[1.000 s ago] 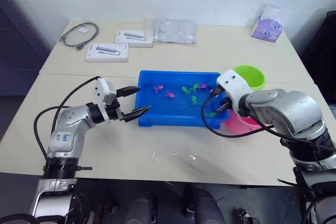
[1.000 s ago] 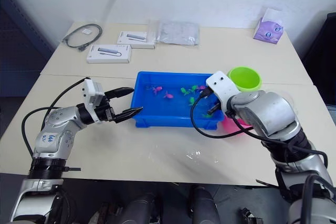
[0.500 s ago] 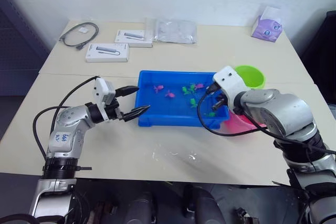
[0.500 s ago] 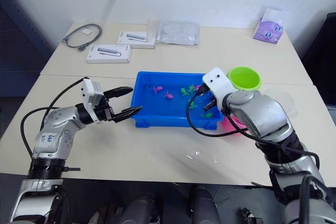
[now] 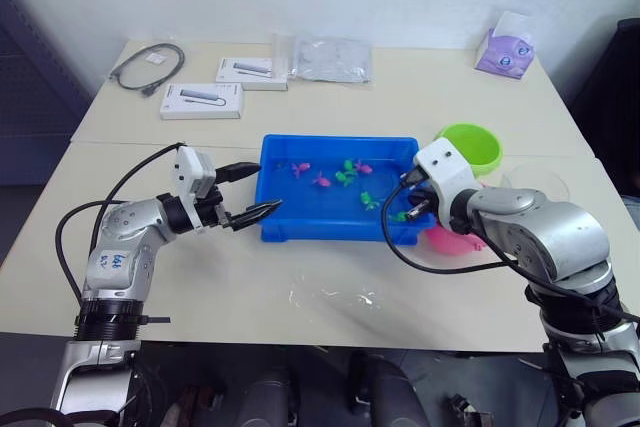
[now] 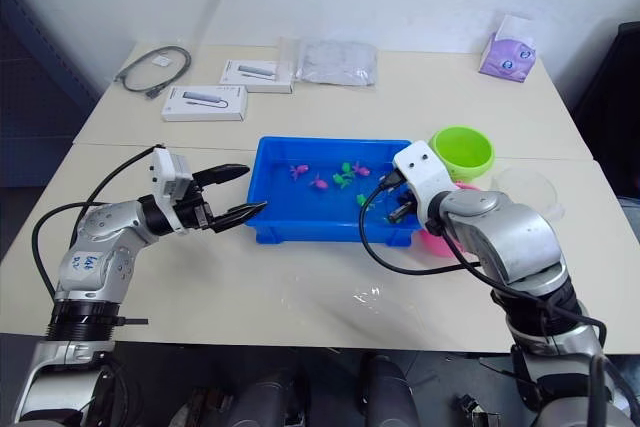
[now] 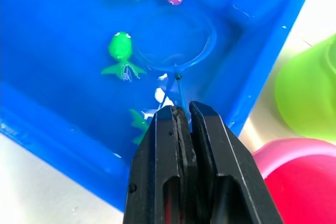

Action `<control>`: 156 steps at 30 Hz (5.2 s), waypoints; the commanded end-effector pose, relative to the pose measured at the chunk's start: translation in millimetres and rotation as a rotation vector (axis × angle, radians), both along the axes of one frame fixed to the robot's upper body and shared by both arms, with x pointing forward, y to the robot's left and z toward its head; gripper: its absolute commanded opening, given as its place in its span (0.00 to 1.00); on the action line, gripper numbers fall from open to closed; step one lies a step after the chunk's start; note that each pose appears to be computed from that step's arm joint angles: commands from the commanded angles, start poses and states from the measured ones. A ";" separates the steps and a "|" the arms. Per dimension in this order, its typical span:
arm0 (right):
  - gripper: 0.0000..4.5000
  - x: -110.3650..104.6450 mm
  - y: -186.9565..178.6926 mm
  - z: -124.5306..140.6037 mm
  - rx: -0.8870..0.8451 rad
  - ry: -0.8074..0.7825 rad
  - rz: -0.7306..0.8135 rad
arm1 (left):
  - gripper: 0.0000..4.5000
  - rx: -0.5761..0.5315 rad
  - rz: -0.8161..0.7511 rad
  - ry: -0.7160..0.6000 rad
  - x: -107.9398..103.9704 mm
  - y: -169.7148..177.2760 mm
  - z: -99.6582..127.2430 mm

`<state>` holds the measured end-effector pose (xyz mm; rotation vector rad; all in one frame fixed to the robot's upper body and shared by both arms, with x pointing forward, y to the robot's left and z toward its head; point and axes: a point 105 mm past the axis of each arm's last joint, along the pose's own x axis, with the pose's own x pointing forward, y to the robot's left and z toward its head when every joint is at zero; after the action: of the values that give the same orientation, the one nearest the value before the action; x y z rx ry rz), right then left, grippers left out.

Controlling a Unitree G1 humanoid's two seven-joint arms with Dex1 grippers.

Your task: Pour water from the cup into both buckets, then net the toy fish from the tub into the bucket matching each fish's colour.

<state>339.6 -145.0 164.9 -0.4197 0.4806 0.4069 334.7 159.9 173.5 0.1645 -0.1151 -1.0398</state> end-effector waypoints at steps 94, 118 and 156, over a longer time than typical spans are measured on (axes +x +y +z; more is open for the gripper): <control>0.00 -138.9 -144.3 5.2 -1.024 -0.814 0.182 | 1.00 0.014 -0.448 0.003 -16.5 -68.4 28.4; 0.00 -120.7 -61.9 56.5 0.002 -0.795 0.369 | 1.00 -0.100 -0.155 0.030 -2.7 1.6 32.7; 0.00 12.2 61.8 -0.4 -0.079 -0.111 0.647 | 1.00 0.148 0.073 0.030 -21.9 58.7 -1.8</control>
<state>351.2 -89.0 150.4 -0.6794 0.2870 0.9762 314.2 216.5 164.3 0.2483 0.0194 -0.9830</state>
